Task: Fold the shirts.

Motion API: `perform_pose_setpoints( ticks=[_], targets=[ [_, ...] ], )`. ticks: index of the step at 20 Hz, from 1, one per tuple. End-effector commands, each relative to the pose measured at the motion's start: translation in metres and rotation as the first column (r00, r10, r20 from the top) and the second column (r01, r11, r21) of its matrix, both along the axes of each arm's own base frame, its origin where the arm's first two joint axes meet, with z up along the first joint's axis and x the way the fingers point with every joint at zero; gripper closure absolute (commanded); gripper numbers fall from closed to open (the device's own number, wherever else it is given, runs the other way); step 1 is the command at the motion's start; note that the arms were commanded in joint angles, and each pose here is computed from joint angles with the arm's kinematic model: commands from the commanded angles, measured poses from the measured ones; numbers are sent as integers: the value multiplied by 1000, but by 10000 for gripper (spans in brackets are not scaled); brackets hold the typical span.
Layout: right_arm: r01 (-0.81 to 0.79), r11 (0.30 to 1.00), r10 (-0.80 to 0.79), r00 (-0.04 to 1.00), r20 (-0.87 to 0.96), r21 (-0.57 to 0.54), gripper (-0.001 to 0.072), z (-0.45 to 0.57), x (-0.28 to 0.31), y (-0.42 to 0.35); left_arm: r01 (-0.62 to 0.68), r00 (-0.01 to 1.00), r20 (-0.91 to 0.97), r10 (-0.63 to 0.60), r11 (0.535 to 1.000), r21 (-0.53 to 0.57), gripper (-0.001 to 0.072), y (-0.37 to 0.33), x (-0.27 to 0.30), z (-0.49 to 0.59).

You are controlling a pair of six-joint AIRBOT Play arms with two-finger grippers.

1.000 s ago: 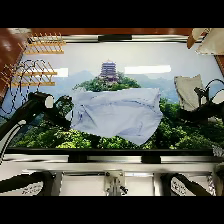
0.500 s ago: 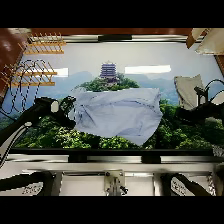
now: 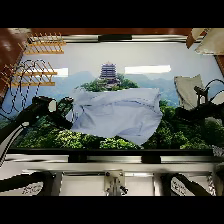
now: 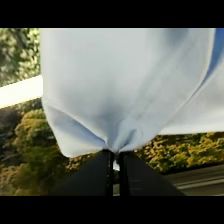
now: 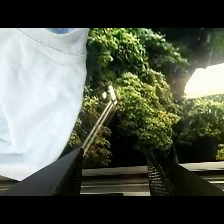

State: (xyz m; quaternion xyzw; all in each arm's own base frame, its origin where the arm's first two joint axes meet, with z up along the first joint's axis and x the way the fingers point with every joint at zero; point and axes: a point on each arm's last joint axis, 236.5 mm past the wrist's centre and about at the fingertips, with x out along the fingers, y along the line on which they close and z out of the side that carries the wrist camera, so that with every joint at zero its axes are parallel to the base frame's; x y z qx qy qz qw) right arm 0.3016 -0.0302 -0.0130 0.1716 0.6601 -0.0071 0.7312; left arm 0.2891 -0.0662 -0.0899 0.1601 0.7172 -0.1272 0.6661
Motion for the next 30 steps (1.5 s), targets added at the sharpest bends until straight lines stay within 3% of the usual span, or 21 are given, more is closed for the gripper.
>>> perform_pose_setpoints(
  ticks=[1,2,8,19,20,22,23,27,30],
  targets=[
    [-19,1000,19,1000,-17,14,163,-2,-5,4,7,999,42,-7,1000,-1,673,4,5,25],
    [-36,999,37,999,-28,36,56,-6,-10,9,7,997,77,-6,1000,-10,673,2,11,36],
    [17,933,31,991,-127,360,56,-46,-52,95,0,992,128,5,999,-38,673,-2,14,64],
    [-5,936,63,986,-152,353,115,-94,-62,163,-12,994,108,20,997,-81,673,-11,6,69],
    [-13,933,76,984,-159,360,156,-97,-64,169,-13,994,109,23,996,-90,673,-13,5,70],
    [-19,931,75,987,-141,364,571,-95,-61,173,-13,994,109,24,995,-95,673,-13,4,73],
    [-29,930,78,990,-121,365,630,-91,-57,174,-14,994,111,24,995,-94,673,-13,5,76],
    [-258,925,204,956,209,279,631,-19,-7,168,0,948,315,47,989,-147,673,-18,43,151],
    [-381,924,295,749,593,22,631,122,49,152,36,790,603,106,975,-219,673,-17,77,281]
  ],
)
